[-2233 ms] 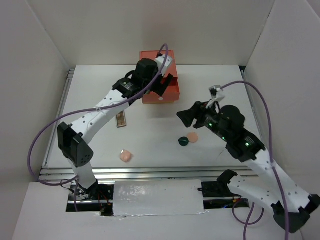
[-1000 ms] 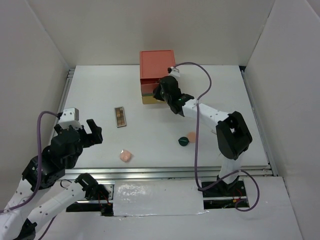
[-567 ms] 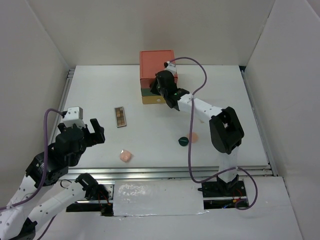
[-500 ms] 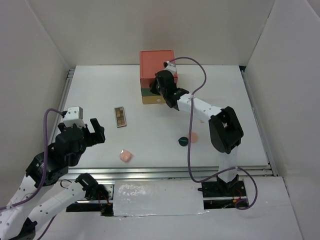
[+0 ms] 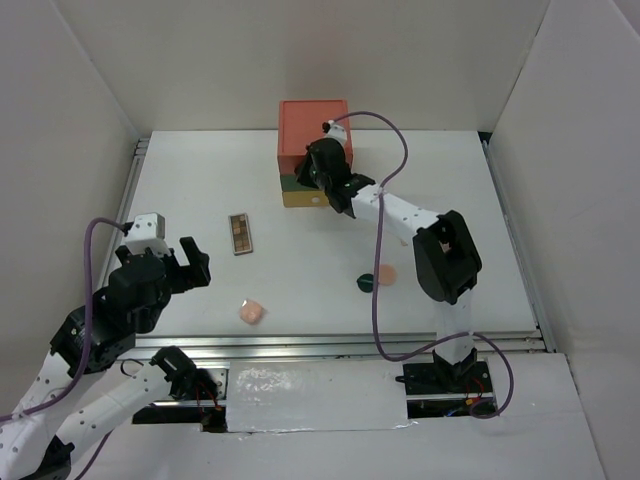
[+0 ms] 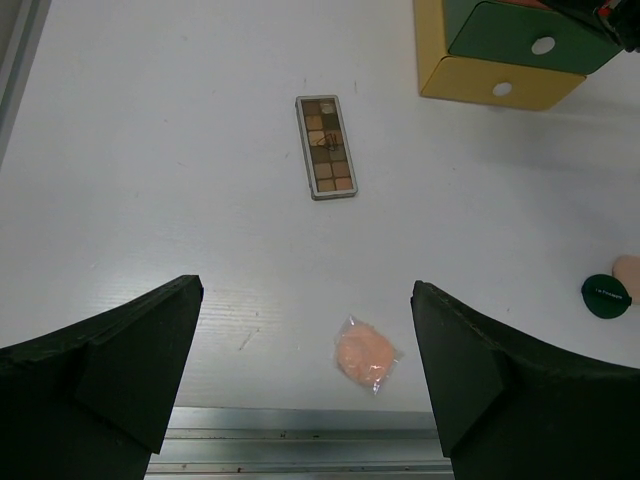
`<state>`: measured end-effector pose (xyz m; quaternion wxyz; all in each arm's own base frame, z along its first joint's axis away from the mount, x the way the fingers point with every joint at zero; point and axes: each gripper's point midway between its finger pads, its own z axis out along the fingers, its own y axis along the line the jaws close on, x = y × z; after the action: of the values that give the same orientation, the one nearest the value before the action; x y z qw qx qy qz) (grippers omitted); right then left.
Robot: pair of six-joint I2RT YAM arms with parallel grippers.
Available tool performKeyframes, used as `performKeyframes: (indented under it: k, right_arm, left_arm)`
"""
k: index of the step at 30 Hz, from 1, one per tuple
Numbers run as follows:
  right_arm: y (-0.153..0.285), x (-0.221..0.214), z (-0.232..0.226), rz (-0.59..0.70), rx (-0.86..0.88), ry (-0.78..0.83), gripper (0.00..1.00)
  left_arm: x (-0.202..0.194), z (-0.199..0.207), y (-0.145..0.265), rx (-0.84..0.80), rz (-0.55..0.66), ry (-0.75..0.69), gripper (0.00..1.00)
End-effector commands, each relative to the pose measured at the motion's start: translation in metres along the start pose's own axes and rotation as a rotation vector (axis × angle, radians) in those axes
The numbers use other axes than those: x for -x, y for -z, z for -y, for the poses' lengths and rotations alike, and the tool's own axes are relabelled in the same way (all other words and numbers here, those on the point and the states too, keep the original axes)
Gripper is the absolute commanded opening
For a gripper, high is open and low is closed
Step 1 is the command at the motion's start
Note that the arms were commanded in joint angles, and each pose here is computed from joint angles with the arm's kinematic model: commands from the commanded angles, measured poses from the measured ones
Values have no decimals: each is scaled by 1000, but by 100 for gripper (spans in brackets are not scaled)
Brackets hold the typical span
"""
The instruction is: Organize the makeup
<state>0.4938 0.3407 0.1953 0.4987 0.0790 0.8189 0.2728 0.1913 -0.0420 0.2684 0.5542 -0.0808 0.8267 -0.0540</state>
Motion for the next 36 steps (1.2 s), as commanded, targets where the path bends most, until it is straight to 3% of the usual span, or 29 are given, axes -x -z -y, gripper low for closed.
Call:
performKeyframes:
  k: [1, 2, 3, 4, 6, 7, 18, 28, 34, 36]
  right_arm:
    - [11, 15, -3, 36, 16, -21, 1]
    - [23, 26, -9, 69, 44, -56, 3]
    - [27, 3, 8, 35, 18, -61, 7]
    - [33, 1, 11, 41, 24, -77, 19]
    - [48, -10, 22, 58, 44, -120, 28]
    - [54, -7, 22, 73, 59, -144, 40]
    - [31, -18, 50, 49, 168, -173, 62]
    - [-3, -17, 60, 32, 91, -164, 62]
    - [-11, -11, 64, 46, 57, -170, 53]
    - [-14, -14, 67, 38, 42, -169, 45]
  left_arm:
    - [7, 5, 0, -26, 32, 11, 99]
    - [6, 5, 0, -29, 31, 11, 99]
    - [7, 6, 0, -30, 33, 11, 99]
    - [6, 6, 0, -34, 31, 10, 99]
    - [6, 6, 0, -37, 32, 7, 99]
    - [6, 8, 0, -45, 29, 6, 99]
    - [4, 11, -1, -58, 21, -2, 99]
    - [3, 15, -4, -69, 10, -15, 99]
    - [2, 17, -4, -80, 6, -21, 99]
    - [2, 18, -4, -82, 4, -22, 99]
